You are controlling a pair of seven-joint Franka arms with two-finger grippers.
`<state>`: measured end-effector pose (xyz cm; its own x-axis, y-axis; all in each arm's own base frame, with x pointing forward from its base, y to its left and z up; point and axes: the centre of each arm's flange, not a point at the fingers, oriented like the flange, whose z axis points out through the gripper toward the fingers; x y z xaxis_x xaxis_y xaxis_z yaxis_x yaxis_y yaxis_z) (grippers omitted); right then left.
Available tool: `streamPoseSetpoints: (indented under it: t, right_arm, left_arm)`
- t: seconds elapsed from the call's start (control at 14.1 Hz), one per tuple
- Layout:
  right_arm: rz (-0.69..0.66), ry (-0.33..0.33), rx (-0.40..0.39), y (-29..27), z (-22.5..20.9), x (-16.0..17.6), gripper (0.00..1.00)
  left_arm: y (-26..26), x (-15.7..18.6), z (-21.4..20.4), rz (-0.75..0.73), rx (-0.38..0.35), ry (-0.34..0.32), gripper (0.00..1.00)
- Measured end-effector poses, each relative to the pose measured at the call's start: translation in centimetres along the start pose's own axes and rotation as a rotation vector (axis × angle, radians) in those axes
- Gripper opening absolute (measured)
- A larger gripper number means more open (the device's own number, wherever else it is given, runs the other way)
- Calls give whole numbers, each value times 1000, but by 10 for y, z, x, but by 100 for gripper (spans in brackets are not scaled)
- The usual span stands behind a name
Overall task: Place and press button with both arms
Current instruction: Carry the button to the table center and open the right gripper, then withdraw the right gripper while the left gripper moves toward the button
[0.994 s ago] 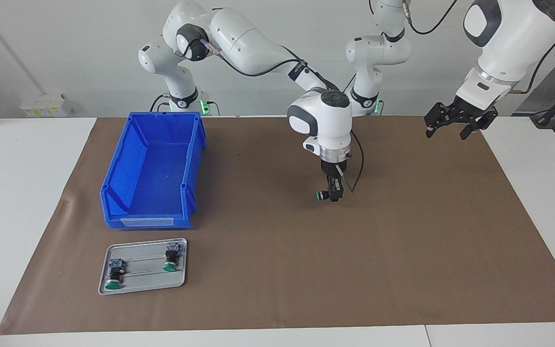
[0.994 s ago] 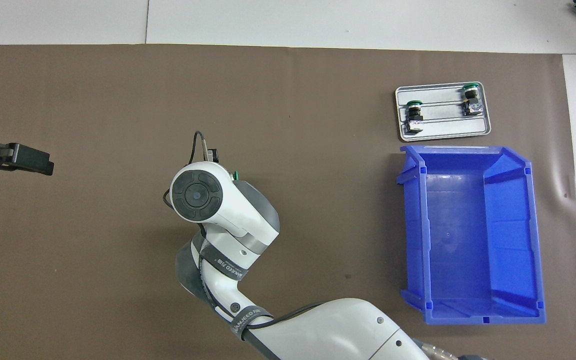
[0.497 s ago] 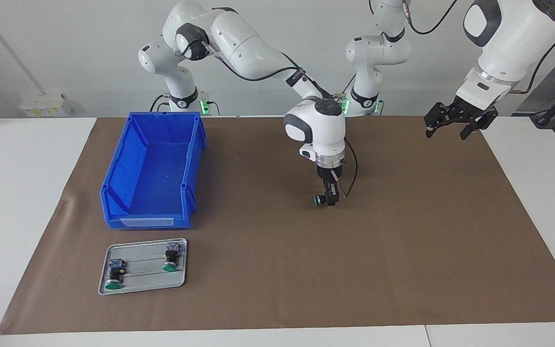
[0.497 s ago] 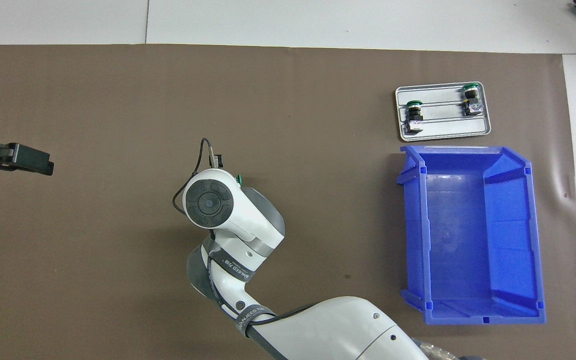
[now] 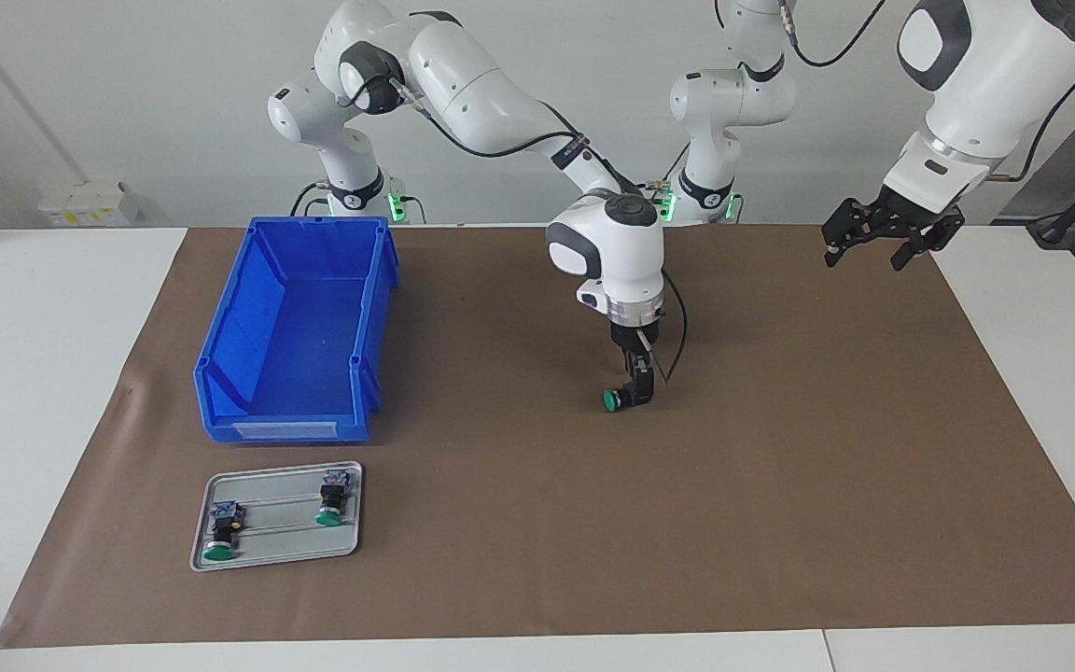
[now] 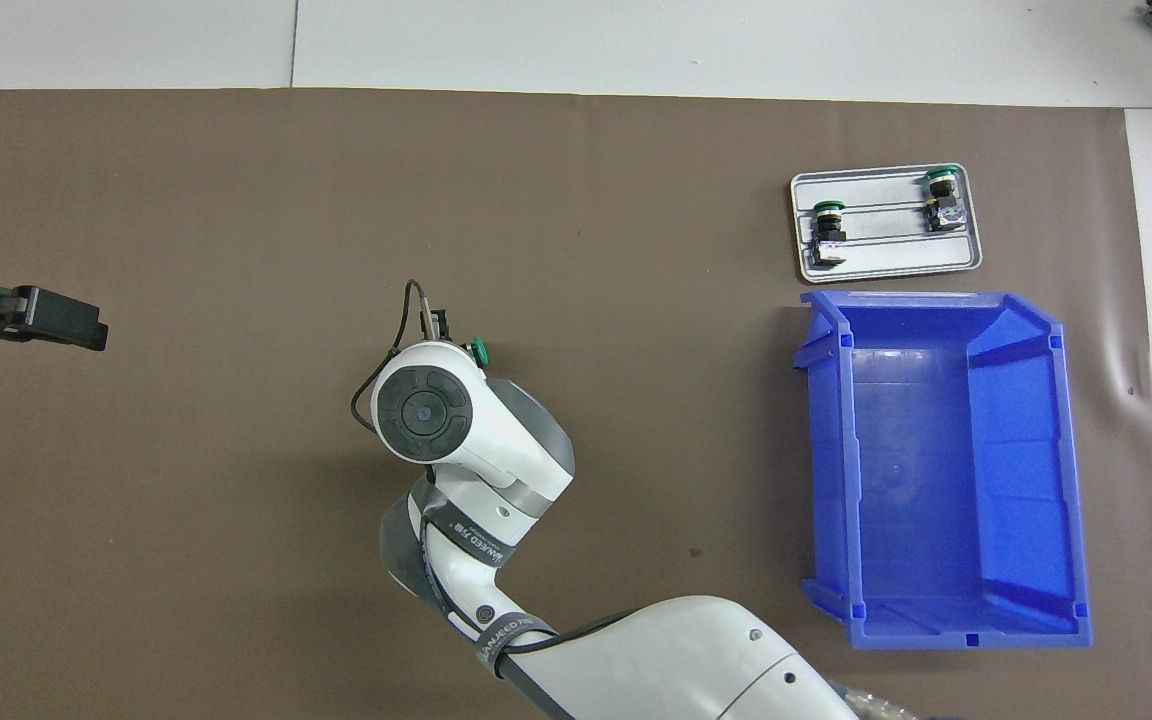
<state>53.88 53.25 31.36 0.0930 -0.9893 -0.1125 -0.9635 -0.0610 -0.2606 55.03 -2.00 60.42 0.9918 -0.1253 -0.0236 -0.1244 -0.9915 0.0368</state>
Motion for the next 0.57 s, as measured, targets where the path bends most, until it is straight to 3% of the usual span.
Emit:
streamPoseSetpoints:
  t: [0.28,0.57]
  right_arm:
    - [-139,25,21,-33,-54,30,100]
    - [-321,51,51,-82,-128,122,100]
  left_arm:
    - [1,-1,1,2,-1,-14,100]
    - [6,-1,-1,57,1,2,98]
